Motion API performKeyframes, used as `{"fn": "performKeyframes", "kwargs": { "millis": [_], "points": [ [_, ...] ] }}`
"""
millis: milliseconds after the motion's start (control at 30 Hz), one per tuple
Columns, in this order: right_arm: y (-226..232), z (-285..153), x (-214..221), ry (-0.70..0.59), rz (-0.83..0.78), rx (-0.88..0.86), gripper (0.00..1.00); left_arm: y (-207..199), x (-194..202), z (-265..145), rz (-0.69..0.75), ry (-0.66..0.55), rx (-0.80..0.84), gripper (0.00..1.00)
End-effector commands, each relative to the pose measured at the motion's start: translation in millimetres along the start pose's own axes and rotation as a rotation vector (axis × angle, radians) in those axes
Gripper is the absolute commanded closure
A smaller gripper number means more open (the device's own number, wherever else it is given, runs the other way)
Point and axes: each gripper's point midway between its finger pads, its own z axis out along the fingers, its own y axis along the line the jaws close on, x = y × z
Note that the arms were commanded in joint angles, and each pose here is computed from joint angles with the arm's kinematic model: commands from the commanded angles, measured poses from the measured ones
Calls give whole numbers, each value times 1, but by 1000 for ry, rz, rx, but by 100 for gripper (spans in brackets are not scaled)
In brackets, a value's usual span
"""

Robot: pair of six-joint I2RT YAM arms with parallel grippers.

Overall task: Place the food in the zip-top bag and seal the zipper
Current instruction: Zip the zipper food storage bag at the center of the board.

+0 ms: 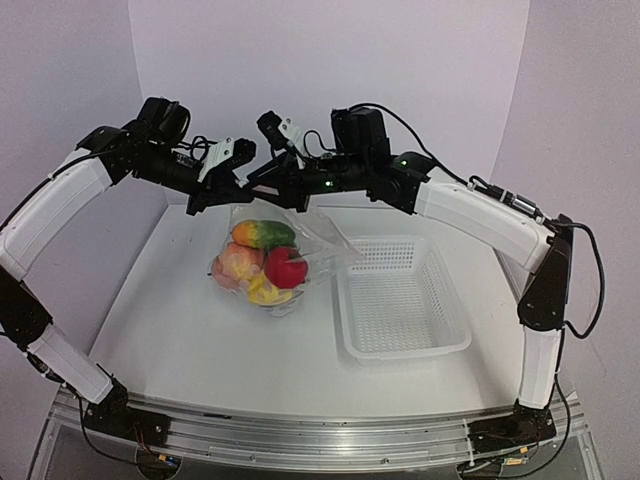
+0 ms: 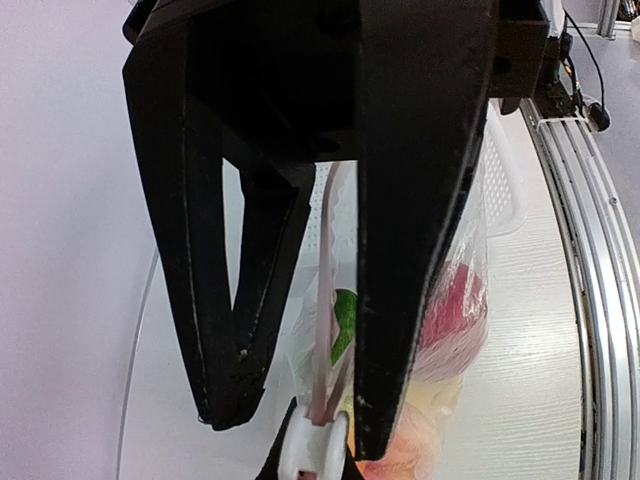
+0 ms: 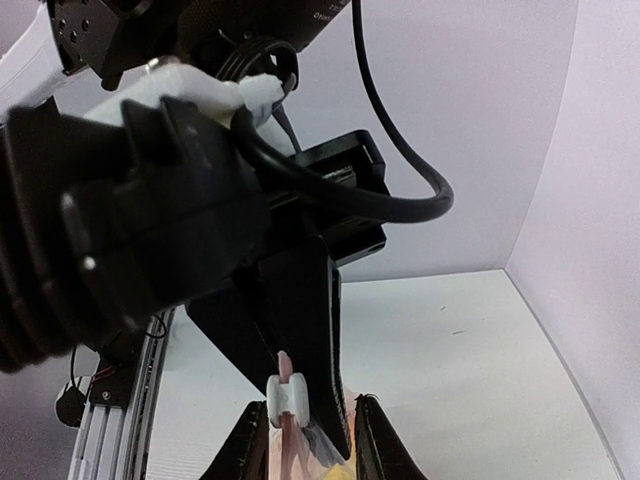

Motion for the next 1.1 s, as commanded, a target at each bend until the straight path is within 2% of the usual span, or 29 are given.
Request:
{"fn": "performKeyframes", "kwargs": {
  "millis": [0,233,833,933,1067],
  "points": [
    [1,-9,-31,-59,-36,3,74,4,-23,-10,52,-73,-29,100],
    [0,-4,-30,-55,-40,-5,79,6,-25,-11,55,-77,-34,100],
    [1,5,-12,-5,-31,-16,75,8,-25,-9,54,-75,-35,100],
    [8,1,-17,-15,-29,-48,71,8,-23,-8,52,-72,-35,100],
    [14,-3,-26,-35,-33,-74,70,8,-22,-7,51,-68,-36,100]
  ]
}}
